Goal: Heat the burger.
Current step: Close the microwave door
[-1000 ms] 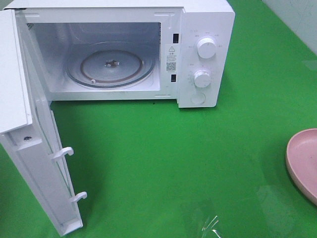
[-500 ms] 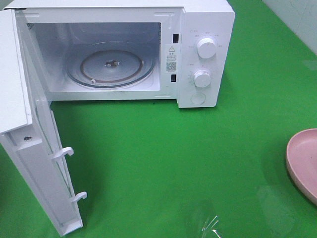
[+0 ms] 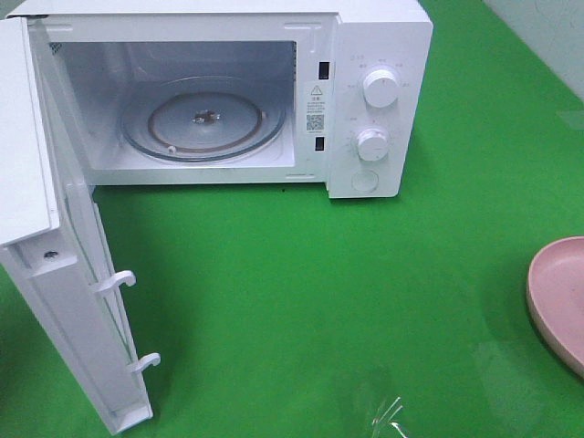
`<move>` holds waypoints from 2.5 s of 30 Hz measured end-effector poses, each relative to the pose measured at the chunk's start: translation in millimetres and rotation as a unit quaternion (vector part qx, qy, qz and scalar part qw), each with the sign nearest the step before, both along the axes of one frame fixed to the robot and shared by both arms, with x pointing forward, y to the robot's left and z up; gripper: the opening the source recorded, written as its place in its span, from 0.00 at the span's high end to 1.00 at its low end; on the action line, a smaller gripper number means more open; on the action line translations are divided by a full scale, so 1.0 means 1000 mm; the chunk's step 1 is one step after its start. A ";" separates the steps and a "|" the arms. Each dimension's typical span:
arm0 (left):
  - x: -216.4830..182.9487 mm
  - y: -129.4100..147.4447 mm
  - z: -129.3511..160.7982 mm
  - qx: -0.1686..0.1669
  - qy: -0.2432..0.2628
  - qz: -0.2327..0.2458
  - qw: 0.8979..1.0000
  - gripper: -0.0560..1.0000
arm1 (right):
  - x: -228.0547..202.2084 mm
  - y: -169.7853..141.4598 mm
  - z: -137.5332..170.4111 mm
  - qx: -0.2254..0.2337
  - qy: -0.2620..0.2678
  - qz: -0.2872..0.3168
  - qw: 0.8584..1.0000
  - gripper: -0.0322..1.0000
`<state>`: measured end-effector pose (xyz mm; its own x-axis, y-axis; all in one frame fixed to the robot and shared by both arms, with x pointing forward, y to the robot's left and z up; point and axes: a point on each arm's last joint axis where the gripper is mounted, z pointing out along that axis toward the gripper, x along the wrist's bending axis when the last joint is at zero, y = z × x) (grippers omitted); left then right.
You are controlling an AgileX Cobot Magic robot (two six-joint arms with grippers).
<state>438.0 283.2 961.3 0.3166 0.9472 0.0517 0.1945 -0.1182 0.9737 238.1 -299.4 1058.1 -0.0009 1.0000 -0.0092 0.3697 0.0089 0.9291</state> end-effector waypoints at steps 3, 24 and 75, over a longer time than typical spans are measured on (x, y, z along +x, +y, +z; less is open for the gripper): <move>0.006 -0.012 -0.003 0.000 0.007 -0.034 0.999 0.95 | 0.000 0.000 0.000 0.000 0.000 0.000 1.000 0.24; 0.031 -0.069 -0.027 -0.008 0.038 -0.080 0.996 0.95 | 0.000 0.000 0.000 0.000 0.000 0.000 1.000 0.24; 0.116 -0.235 -0.016 -0.068 0.024 -0.129 0.989 0.95 | 0.000 0.000 0.000 0.000 0.000 0.000 1.000 0.24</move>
<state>553.8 48.7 945.7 0.5483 0.8312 -0.0918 0.2219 -0.0388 0.9743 238.1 -299.4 1058.1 -0.0009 1.0000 -0.0092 0.3697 0.0089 0.9291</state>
